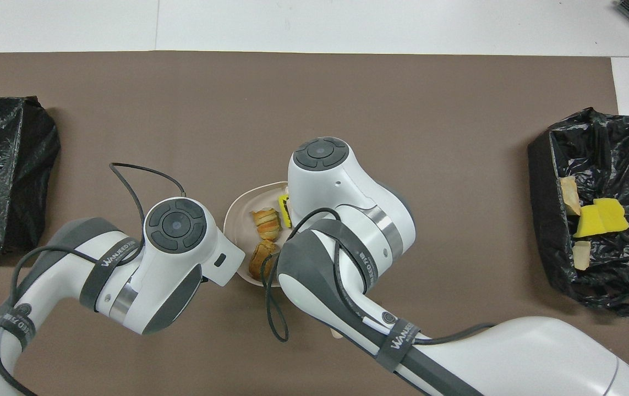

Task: Sweep and dump trash in bin
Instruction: 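Brush the scraps into the dustpan held by the left gripper, then carry the dustpan with the left gripper toward the bag nearest it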

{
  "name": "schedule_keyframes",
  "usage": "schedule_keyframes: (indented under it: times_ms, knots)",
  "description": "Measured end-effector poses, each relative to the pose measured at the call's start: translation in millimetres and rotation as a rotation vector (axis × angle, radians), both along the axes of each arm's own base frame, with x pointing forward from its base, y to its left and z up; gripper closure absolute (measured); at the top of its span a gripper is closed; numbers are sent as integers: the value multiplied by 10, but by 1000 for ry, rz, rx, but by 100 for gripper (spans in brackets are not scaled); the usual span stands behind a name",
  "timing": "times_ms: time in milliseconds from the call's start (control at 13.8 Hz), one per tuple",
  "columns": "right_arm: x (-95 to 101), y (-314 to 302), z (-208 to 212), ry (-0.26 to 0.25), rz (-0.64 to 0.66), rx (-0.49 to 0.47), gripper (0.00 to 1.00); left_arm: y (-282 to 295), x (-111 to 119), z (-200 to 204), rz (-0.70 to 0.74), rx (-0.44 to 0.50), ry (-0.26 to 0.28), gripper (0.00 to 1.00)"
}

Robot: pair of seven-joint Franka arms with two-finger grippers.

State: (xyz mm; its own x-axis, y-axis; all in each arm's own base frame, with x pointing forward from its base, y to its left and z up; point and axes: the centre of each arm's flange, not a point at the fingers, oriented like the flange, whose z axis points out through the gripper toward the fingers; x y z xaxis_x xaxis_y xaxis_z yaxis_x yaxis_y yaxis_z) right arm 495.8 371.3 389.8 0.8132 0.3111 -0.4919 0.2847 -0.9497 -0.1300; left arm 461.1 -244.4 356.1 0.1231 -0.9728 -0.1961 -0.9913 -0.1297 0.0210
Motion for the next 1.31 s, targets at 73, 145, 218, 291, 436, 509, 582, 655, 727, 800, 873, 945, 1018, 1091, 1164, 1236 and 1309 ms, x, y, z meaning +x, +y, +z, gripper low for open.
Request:
schedule_keyframes:
  times_ms: [73, 145, 218, 291, 436, 509, 582, 655, 727, 800, 873, 945, 1018, 1091, 1164, 1236, 1309]
  knots:
    - [25, -91, 82, -4, -10, -12, 74, 0, 0, 0, 0, 0, 0, 69]
    - [60, -196, 161, -12, -24, -27, 74, 0, 0, 0, 0, 0, 0, 69]
    - [105, -314, 233, -21, -43, -42, 74, 0, 0, 0, 0, 0, 0, 69]
    - [160, -439, 281, -30, -63, -56, 74, 0, 0, 0, 0, 0, 0, 69]
    - [270, -698, 296, -27, -67, -65, 74, 2, 2, 0, 0, 0, 0, 69]
    - [311, -820, 267, -12, -66, -73, 74, 6, 7, 1, -1, -2, -2, 69]
    - [327, -916, 229, 6, -67, -84, 74, 7, 19, 4, -6, -7, -8, 69]
    - [302, -961, 185, 21, -68, -96, 74, -4, 36, 9, -16, -17, -21, 69]
    - [236, -970, 143, 32, -63, -109, 74, -21, 56, 15, -29, -30, -35, 69]
    - [145, -967, 110, 41, -57, -126, 74, -31, 73, 23, -45, -40, -45, 69]
    - [49, -963, 90, 47, -51, -142, 74, -16, 92, 34, -66, -51, -45, 69]
    - [-22, -966, 85, 49, -47, -154, 74, 24, 118, 52, -87, -63, -42, 69]
    - [-71, -974, 84, 48, -45, -161, 74, 74, 142, 82, -101, -74, -39, 69]
    - [-105, -981, 74, 45, -45, -165, 74, 138, 165, 126, -112, -86, -39, 69]
    - [-125, -984, 42, 43, -45, -166, 74, 204, 187, 170, -121, -99, -38, 69]
    - [-144, -986, -9, 43, -46, -167, 74, 284, 207, 223, -129, -117, -38, 69]
    - [-166, -985, -62, 48, -52, -170, 74, 369, 220, 267, -136, -130, -38, 69]
